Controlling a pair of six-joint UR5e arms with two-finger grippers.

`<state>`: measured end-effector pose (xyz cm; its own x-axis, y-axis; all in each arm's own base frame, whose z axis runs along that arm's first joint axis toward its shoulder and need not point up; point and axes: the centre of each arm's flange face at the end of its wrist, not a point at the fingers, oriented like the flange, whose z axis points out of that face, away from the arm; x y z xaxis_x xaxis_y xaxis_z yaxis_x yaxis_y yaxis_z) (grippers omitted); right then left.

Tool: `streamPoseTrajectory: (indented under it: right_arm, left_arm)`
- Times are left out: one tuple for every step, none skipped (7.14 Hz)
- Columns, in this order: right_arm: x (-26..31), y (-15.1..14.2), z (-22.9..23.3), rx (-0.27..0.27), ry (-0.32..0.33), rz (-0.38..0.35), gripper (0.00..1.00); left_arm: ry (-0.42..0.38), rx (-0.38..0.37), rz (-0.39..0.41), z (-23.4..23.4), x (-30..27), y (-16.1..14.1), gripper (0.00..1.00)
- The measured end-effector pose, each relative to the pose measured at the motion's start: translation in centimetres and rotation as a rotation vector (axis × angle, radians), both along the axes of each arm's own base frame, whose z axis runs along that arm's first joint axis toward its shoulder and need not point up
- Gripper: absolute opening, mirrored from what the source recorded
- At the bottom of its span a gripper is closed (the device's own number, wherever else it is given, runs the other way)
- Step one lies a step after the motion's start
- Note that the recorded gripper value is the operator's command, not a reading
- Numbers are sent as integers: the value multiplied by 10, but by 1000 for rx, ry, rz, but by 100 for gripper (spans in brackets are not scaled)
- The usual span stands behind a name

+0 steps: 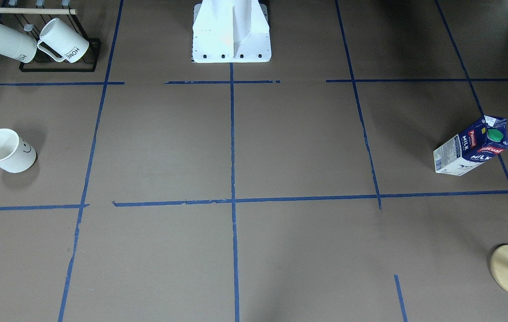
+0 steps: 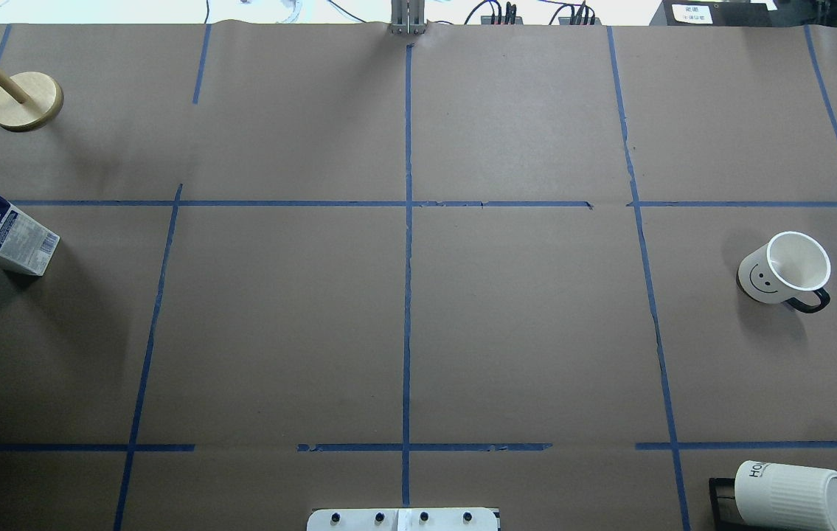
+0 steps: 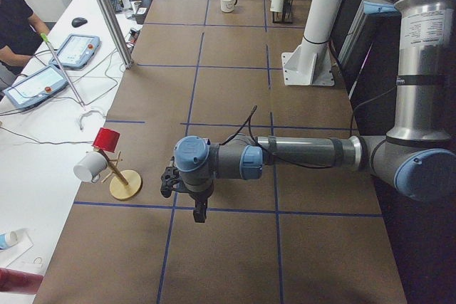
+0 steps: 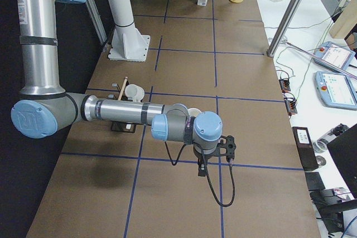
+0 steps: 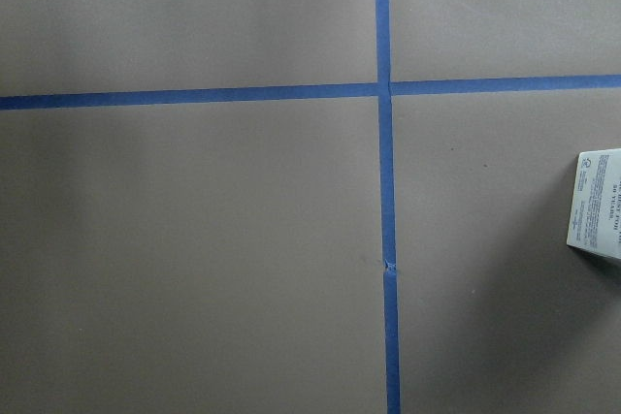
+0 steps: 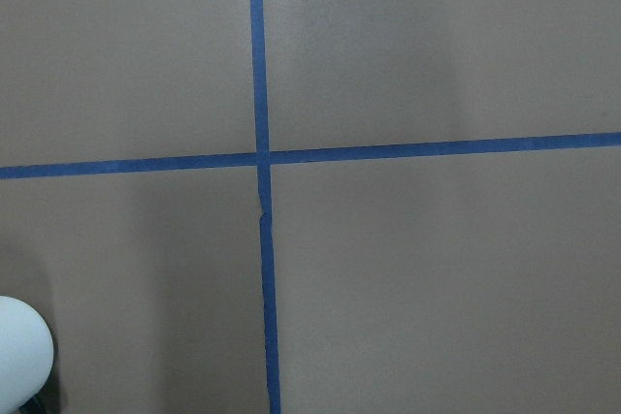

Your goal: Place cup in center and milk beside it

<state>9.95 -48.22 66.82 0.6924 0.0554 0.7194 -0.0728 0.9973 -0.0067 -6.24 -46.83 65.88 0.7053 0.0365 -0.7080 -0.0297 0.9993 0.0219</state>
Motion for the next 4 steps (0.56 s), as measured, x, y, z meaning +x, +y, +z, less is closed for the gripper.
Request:
streamPoseTrajectory:
  right_arm:
    - [0, 0, -1, 1, -2, 0, 100]
    - [0, 0, -2, 3, -4, 0, 100]
    - [0, 0, -3, 6, -5, 0, 100]
    - [-1, -1, -5, 11, -7, 0, 100]
  left_arm:
    - [0, 0, 0, 0, 0, 0, 100]
    - [0, 1, 0, 0, 0, 0, 100]
    - [-1, 1, 0, 0, 0, -1, 100]
    - [0, 2, 0, -1, 0, -1, 100]
